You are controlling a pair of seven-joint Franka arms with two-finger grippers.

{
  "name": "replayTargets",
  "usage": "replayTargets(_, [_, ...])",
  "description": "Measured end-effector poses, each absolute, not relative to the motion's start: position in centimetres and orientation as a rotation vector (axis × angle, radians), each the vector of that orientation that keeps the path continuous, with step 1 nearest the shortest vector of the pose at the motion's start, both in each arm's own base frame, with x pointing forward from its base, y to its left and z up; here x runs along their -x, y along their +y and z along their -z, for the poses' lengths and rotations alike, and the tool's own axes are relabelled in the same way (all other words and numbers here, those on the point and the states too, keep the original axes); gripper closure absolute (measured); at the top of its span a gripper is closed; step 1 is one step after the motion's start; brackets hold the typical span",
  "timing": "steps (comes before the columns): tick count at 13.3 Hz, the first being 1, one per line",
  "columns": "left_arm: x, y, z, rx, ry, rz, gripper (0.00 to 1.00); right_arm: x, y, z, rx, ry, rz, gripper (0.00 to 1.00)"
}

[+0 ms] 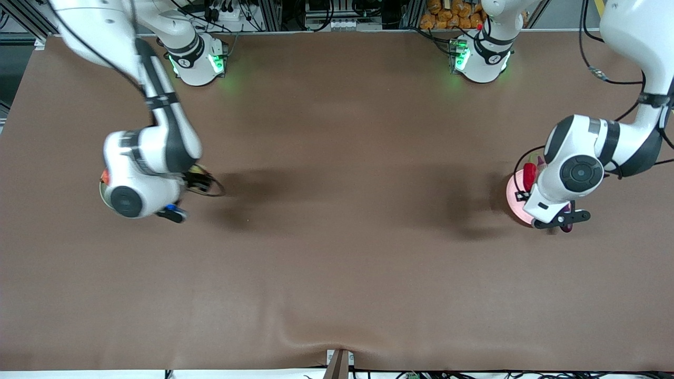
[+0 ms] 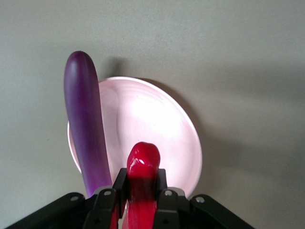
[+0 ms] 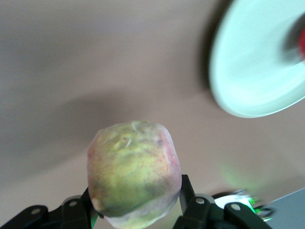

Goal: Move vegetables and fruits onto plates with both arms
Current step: 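Place the chili on the pink plate while the right gripper places the green apple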

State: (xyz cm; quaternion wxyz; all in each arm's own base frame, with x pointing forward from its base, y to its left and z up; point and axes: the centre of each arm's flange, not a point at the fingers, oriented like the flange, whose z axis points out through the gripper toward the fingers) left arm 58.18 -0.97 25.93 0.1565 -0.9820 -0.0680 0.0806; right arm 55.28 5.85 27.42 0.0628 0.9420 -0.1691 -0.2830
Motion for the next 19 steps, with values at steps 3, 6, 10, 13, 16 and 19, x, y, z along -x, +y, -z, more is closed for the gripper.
replayTargets(3, [-58.1,-1.6,-23.0,2.814,-0.194,-0.26,0.73,-53.5,-4.8,-27.7,-2.949,-0.301,0.918,0.32])
replayTargets(6, [-58.3,-1.3,-22.2,2.788,-0.155,-0.25,0.73,-52.7,-10.6,-27.3,-3.013,-0.28,0.902,0.25])
replayTargets(10, [-58.4,-0.8,-22.0,2.775,-0.146,-0.242,0.46,-53.2,-9.4,-27.6,-3.02,-0.239,0.885,0.0])
replayTargets(13, [-59.7,-1.7,-23.6,2.782,-0.135,-0.184,0.12,-55.8,-8.3,-31.8,-3.03,-0.201,0.844,0.0])
replayTargets(16, [-62.1,-4.8,-28.9,2.755,-0.118,-0.111,0.0,-59.0,-6.1,-36.8,-3.055,-0.133,0.697,0.0])
replayTargets(19, [-63.6,-7.8,-36.3,2.746,-0.162,-0.082,0.0,-61.2,-2.3,-44.3,-3.043,-0.001,0.627,0.0])
